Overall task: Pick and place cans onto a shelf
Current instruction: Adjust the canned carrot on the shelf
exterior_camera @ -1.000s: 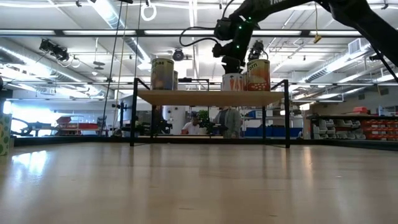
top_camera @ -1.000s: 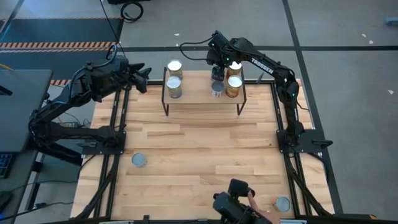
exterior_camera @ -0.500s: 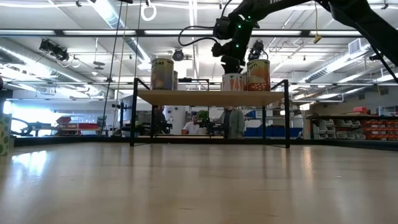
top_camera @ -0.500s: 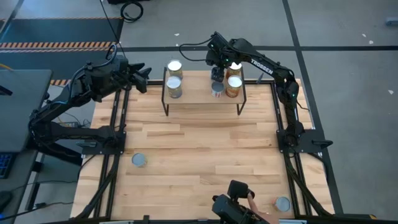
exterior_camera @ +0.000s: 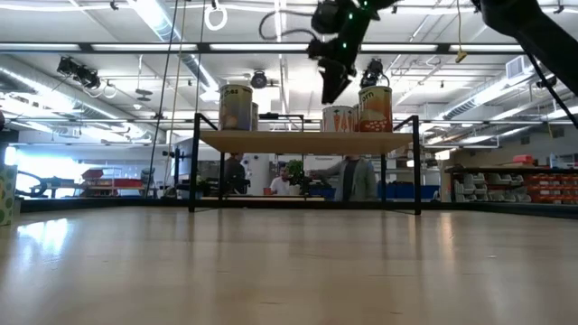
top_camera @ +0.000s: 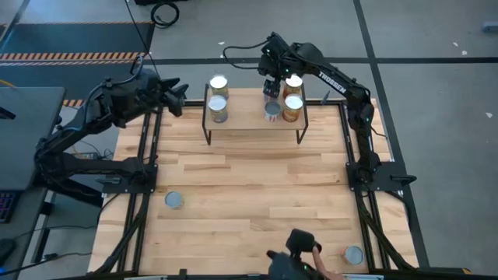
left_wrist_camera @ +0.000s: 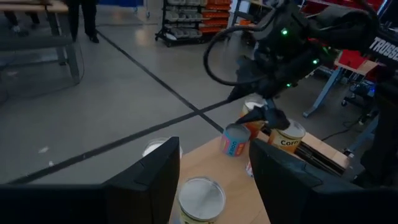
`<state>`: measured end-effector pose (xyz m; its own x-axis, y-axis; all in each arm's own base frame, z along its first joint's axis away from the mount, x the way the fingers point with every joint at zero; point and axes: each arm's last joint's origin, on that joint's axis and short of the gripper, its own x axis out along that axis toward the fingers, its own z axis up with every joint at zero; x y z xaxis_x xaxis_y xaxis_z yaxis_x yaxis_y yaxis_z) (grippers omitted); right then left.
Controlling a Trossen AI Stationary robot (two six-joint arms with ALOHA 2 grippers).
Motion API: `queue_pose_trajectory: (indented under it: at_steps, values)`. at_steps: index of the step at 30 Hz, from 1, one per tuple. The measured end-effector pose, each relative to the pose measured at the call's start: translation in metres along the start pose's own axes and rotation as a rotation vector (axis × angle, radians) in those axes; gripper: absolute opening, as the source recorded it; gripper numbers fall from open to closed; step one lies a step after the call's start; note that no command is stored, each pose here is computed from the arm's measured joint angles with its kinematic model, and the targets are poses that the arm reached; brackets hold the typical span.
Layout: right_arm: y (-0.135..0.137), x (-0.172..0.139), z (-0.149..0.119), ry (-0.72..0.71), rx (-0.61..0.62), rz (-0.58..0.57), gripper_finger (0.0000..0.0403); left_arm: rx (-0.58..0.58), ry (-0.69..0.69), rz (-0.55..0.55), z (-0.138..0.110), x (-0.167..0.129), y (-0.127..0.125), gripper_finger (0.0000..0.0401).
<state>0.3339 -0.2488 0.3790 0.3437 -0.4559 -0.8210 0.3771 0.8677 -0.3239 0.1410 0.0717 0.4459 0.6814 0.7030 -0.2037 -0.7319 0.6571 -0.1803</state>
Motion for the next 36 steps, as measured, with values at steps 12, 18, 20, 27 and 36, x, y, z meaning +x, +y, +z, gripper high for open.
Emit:
queue_pose_trajectory:
  at_steps: [12,18,20,27,36]
  values:
    - [0.099,-0.134,0.007,-0.296,-0.026,0.158,0.0293,0.076,0.059,-0.437,-0.004,-0.027,-0.022,0.0199]
    - [0.174,-0.199,-0.014,-0.367,-0.058,0.303,0.0284,0.134,0.16,-0.617,-0.026,-0.037,-0.045,0.0199]
    - [0.198,-0.216,-0.025,-0.366,-0.056,0.354,0.0283,0.136,0.221,-0.658,-0.042,-0.038,-0.053,0.0199]
    - [0.265,-0.246,-0.058,-0.286,-0.053,0.489,0.0282,0.067,0.43,-0.681,-0.106,-0.037,-0.078,0.0199]
    - [0.341,-0.249,-0.138,0.035,-0.069,0.435,0.0281,0.013,0.416,-0.807,-0.155,-0.054,-0.135,0.0188]
